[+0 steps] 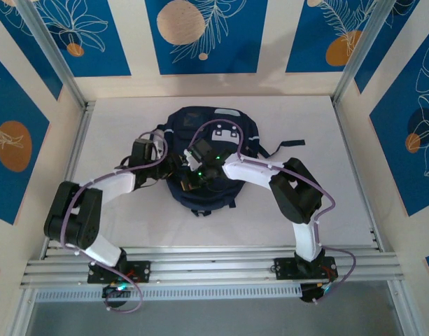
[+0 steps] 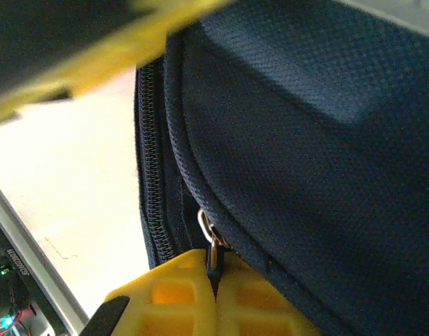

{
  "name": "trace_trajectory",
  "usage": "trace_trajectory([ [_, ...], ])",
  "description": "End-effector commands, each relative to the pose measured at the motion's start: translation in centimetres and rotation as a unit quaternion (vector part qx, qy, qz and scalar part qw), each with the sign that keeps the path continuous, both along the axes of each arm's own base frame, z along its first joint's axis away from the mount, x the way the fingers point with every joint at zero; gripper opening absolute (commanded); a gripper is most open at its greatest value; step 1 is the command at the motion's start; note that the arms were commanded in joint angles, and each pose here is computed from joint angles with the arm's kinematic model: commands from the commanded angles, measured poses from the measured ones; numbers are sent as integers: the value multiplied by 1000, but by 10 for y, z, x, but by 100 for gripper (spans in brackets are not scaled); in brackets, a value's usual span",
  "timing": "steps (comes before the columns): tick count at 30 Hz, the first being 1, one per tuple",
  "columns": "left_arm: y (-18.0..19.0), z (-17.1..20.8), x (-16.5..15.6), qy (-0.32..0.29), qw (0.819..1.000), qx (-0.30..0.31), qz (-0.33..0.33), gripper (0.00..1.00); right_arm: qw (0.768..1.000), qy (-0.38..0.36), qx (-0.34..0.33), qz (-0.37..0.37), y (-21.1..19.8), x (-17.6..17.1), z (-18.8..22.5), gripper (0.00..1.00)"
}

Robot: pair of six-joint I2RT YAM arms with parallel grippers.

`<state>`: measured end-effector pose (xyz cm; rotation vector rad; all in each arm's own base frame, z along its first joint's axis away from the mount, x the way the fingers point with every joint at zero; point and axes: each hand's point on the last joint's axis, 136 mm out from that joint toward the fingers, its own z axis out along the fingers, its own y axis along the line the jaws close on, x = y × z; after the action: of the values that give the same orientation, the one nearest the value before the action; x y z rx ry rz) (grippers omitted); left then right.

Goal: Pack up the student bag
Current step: Zip the student bag at the top-center of the table.

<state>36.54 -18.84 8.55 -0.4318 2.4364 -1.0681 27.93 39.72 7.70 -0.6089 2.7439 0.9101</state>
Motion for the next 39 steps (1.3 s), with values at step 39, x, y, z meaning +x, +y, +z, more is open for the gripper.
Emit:
trace_trajectory([
  [39, 23, -3, 3, -6, 994, 66, -85, 0, 911, -268, -244, 194, -278, 158, 20, 0],
])
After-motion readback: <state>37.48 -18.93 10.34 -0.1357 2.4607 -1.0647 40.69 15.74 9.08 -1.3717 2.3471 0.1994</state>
